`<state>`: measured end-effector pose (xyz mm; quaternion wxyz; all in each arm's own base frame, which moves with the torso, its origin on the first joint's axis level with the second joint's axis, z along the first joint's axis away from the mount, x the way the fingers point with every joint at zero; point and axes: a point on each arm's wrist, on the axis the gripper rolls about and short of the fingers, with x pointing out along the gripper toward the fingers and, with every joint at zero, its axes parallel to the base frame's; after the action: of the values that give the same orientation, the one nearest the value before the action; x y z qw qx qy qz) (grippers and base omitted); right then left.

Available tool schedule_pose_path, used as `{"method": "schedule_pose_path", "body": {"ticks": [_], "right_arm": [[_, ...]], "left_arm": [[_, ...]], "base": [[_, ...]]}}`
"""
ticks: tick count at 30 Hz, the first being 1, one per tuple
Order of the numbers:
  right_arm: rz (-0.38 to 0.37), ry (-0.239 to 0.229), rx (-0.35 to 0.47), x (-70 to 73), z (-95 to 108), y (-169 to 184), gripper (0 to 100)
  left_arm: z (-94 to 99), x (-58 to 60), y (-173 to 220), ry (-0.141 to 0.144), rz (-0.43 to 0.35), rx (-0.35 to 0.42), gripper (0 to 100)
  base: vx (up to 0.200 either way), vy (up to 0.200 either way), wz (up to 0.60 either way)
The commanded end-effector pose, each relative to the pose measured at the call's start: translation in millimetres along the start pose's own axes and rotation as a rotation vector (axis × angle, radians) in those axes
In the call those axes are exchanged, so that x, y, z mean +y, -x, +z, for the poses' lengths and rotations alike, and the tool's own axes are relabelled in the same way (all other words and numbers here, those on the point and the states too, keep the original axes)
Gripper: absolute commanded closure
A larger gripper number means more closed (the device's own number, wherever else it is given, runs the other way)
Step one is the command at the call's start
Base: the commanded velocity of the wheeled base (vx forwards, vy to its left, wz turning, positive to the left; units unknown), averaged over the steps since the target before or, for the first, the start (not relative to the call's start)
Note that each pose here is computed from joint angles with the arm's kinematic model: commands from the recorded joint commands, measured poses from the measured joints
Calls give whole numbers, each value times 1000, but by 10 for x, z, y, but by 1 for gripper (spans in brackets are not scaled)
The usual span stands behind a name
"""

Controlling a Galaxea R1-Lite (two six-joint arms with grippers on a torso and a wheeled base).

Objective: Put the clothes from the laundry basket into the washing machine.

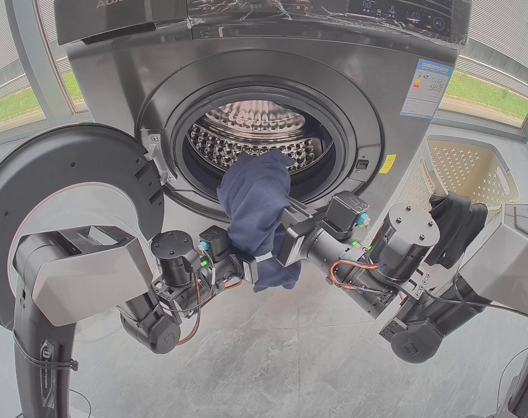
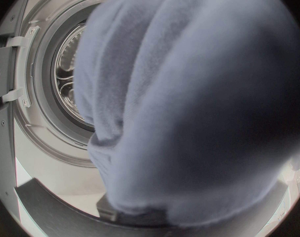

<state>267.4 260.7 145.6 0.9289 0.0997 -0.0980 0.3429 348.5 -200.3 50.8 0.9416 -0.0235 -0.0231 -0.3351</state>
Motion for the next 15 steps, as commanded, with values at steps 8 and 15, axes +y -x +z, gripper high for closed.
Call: {"method": "schedule_pose_path", "body": {"ticks": [8, 15], "right_arm": [[-128, 9, 66, -399, -48, 206, 100], [-141, 3, 144, -446, -197, 344, 100]], "left_arm": [[422, 37, 278, 61, 36, -51, 100], [664, -1, 582, 91, 44, -61, 100]], "base": [[0, 0, 0], [0, 0, 0]]}}
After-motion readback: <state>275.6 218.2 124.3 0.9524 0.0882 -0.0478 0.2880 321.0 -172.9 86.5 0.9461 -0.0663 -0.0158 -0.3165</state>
